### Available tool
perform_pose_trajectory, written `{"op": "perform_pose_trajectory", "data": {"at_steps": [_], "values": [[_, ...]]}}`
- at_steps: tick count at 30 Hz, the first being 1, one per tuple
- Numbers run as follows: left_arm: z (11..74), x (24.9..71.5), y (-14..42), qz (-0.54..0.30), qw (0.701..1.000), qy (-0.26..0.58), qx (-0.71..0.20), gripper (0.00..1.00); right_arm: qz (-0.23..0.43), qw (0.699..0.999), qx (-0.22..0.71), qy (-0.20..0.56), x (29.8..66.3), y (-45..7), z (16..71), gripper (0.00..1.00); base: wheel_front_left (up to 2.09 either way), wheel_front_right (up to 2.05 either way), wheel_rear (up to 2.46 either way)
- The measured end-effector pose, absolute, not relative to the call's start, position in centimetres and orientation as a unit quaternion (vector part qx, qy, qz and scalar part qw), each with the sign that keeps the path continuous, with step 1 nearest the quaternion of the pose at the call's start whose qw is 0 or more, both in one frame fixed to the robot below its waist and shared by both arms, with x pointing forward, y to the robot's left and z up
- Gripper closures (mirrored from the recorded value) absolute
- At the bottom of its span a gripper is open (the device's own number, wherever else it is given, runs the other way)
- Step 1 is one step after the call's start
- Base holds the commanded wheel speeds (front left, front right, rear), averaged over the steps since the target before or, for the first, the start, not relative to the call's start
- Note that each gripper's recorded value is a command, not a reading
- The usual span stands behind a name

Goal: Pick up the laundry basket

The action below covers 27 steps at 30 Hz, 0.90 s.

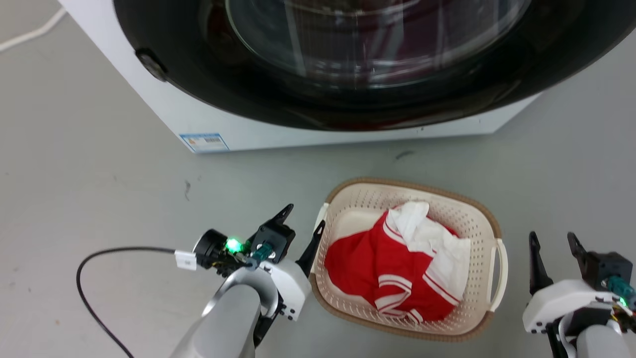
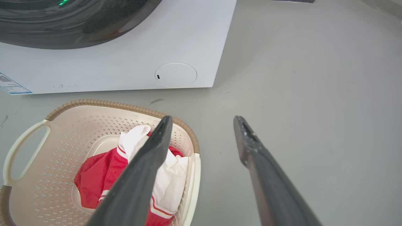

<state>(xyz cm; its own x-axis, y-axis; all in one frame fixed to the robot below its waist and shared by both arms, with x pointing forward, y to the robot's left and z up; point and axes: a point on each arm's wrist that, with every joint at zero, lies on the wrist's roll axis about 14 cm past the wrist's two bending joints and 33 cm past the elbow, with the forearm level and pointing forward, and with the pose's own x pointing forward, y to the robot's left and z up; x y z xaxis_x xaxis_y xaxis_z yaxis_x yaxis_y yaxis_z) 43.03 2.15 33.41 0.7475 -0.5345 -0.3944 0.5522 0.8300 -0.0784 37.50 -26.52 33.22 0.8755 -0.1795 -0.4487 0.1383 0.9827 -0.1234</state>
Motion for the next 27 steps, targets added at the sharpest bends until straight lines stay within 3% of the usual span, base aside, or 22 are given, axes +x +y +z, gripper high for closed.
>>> {"op": "perform_pose_trajectory", "data": {"at_steps": [6, 17, 27], "values": [[28.8, 43.6, 1.4, -0.316, 0.913, 0.255, 0.037, 0.0, -0.089, 0.953, -0.045, 0.285, 37.8, -27.1, 29.7, 0.0, 0.0, 0.0, 0.0], [20.7, 42.3, 1.1, -0.34, 0.868, 0.357, 0.048, 0.0, -0.126, 0.912, -0.032, 0.39, 34.7, -28.9, 23.4, 0.0, 0.0, 0.0, 0.0], [16.8, 42.9, 1.0, -0.343, 0.851, 0.395, 0.048, 0.0, -0.109, 0.885, -0.028, 0.453, 34.0, -27.8, 19.1, 0.0, 0.0, 0.0, 0.0]]}}
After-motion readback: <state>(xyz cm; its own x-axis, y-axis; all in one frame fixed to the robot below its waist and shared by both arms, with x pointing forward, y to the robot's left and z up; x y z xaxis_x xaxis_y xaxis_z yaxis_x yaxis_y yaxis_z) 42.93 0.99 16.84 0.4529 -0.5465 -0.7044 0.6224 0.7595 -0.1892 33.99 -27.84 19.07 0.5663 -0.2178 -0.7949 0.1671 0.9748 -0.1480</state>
